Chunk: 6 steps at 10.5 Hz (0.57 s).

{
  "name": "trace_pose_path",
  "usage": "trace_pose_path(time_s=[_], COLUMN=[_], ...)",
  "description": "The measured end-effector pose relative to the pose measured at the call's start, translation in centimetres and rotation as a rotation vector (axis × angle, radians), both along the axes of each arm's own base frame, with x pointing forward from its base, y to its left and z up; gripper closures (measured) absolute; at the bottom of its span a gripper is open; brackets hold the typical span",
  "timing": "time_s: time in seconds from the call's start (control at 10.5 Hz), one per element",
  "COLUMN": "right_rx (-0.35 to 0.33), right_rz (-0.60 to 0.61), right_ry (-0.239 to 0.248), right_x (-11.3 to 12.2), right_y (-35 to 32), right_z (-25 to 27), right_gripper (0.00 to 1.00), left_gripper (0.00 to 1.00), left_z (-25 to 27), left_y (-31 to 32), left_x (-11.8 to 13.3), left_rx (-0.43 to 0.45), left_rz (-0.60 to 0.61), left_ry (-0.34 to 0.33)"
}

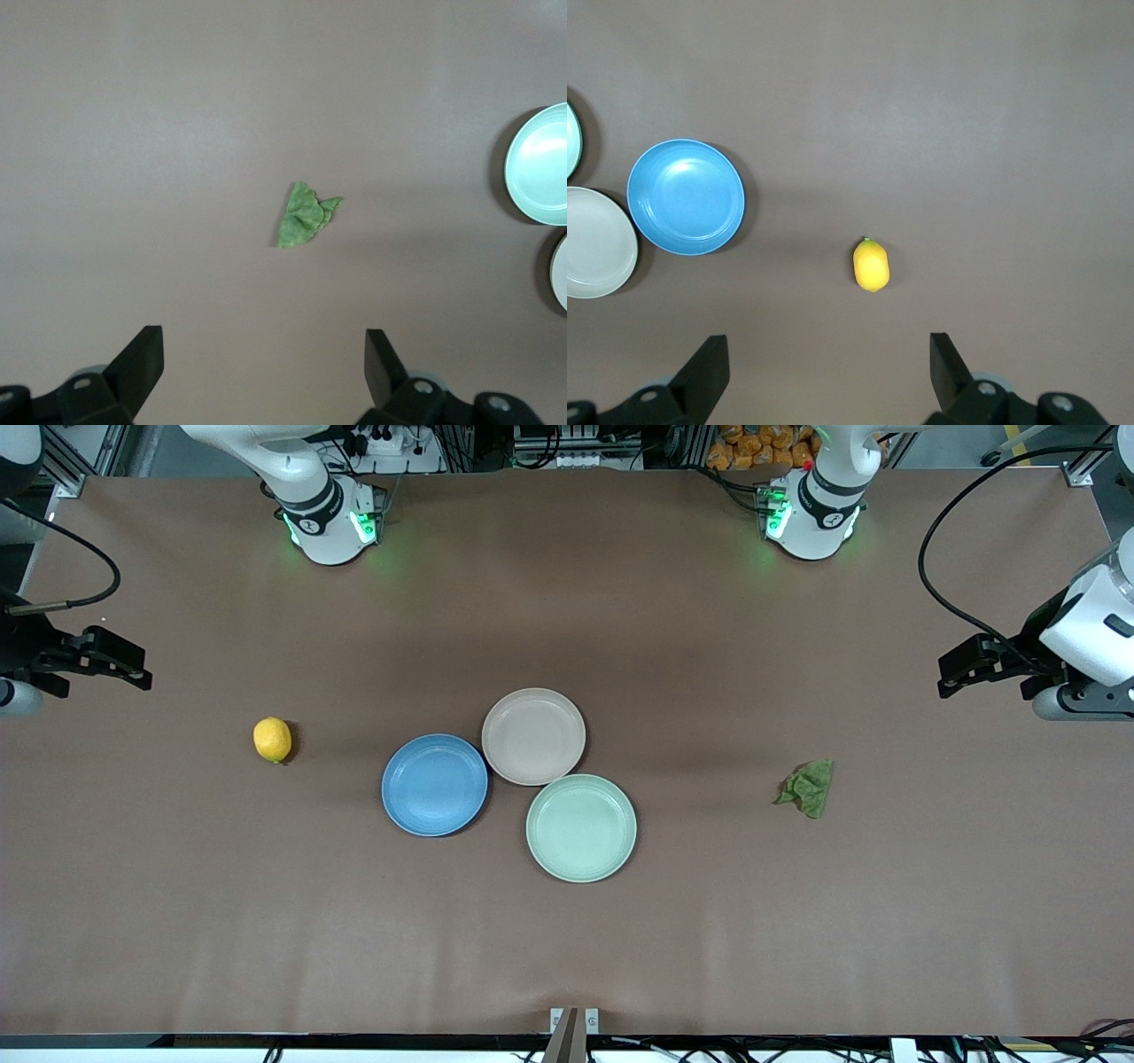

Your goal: Pick lemon and lettuce from blue and beige plates

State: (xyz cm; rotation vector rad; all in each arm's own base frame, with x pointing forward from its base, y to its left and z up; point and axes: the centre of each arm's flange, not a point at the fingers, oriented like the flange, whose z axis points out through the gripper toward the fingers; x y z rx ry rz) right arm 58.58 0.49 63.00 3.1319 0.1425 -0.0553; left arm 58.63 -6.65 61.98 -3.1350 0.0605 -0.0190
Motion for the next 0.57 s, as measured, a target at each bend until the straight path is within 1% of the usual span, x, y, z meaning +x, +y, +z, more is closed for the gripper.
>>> trace_pose_path(time_s=[0.57], right_rx=[0.000], right_rz=[-0.001], right_ry=[-0.001], right_x=[-0.02], right_y=[-0.01], right_z=[0.05], right_gripper=[0.00], left_gripper=[0.00], left_z=[0.26], left_y=[0.00], left_x=[-0.13], left_rx=[0.000], left_rz=[0.000], left_ry=[-0.004])
